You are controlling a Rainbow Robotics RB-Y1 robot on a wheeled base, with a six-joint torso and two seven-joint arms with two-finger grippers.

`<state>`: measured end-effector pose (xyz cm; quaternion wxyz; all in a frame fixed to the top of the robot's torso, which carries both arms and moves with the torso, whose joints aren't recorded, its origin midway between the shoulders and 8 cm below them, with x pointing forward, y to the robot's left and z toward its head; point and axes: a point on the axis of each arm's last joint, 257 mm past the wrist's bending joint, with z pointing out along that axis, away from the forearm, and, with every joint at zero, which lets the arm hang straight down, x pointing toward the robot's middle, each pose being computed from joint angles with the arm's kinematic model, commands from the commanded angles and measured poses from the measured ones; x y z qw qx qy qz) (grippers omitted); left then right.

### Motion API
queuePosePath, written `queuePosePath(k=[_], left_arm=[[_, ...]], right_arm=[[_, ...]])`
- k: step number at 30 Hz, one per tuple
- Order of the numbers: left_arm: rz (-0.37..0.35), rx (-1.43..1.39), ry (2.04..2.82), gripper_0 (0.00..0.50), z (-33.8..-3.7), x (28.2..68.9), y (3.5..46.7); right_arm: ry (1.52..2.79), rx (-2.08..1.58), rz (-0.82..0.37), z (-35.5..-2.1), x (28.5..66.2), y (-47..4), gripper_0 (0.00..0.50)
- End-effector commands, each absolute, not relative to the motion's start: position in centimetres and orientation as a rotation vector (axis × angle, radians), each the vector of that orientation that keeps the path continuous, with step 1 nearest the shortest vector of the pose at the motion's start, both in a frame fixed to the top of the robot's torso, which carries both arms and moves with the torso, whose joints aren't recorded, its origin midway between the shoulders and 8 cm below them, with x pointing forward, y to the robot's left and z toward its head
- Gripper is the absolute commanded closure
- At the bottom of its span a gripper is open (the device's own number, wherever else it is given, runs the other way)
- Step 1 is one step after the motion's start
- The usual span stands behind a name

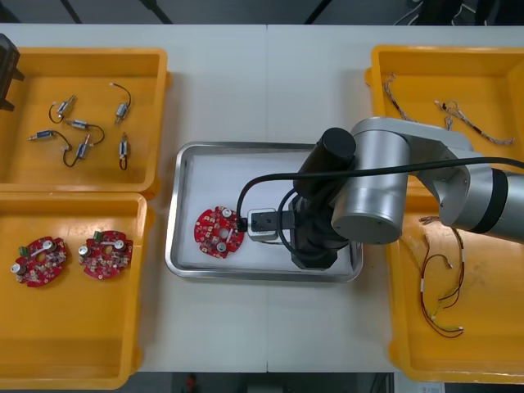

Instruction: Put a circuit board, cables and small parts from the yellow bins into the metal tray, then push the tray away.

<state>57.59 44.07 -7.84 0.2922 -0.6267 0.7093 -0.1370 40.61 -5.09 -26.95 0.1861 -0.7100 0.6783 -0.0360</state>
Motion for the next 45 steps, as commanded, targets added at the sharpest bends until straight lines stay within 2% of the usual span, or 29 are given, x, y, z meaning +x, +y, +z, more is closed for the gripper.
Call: queuePosePath(k=[1, 3, 6, 8, 9, 11, 12, 13, 18, 24, 31, 36, 45], left_arm=[[-0.468, -1.762, 1.744, 0.0, -5.0, 59.0, 44.2], [-0.493, -1.79, 1.725, 0.0, -5.2, 59.2, 44.5], [-0.515, -1.834, 1.695, 0.0, -5.8, 59.5, 44.7], [-0.538, -1.866, 1.662, 0.0, -6.1, 59.8, 44.8], [-0.539, -1.86, 1.656, 0.0, -6.3, 60.1, 44.9], [-0.509, -1.84, 1.663, 0.0, -7.1, 60.3, 44.9], [-0.509, -1.84, 1.663, 0.0, -7.1, 60.3, 44.9], [-0.498, -1.819, 1.669, 0.0, -7.7, 60.7, 44.6], [-0.478, -1.801, 1.671, 0.0, -9.4, 61.4, 44.4], [-0.477, -1.793, 1.661, 0.0, -10.9, 62.1, 45.1], [-0.445, -1.782, 1.681, 0.0, -13.1, 62.2, 45.4], [-0.454, -1.82, 1.701, 0.0, -14.5, 61.8, 45.0], [-0.48, -1.801, 1.696, 0.0, -15.0, 62.6, 45.0]], right_arm=[[1.831, -2.043, -0.113, -27.3, 41.0, -3.5, 0.5], [1.843, -2.04, -0.113, -27.5, 41.0, -3.7, 0.5], [1.846, -2.035, -0.111, -27.4, 41.0, -3.6, 0.435], [1.846, -2.031, -0.106, -27.4, 41.0, -3.5, 0.319], [1.847, -2.029, -0.105, -27.4, 41.1, -3.5, 0.227], [1.85, -2.022, -0.105, -27.3, 41.2, -3.5, 0.078], [1.85, -2.022, -0.105, -27.3, 41.2, -3.5, 0.078], [1.853, -2.013, -0.105, -27.0, 41.4, -3.6, 0.0], [1.861, -1.978, -0.08, -25.5, 41.7, -3.4, 0.0], [1.938, -1.92, -0.048, -21.4, 41.7, -4.7, 0.0], [2.142, -1.728, -0.001, -16.3, 41.9, -7.9, 0.0], [2.309, -1.493, 0.034, -13.1, 42.6, -11.2, 0.0], [2.511, -0.982, 0.067, -10.0, 44.5, -17.6, 0.0]])
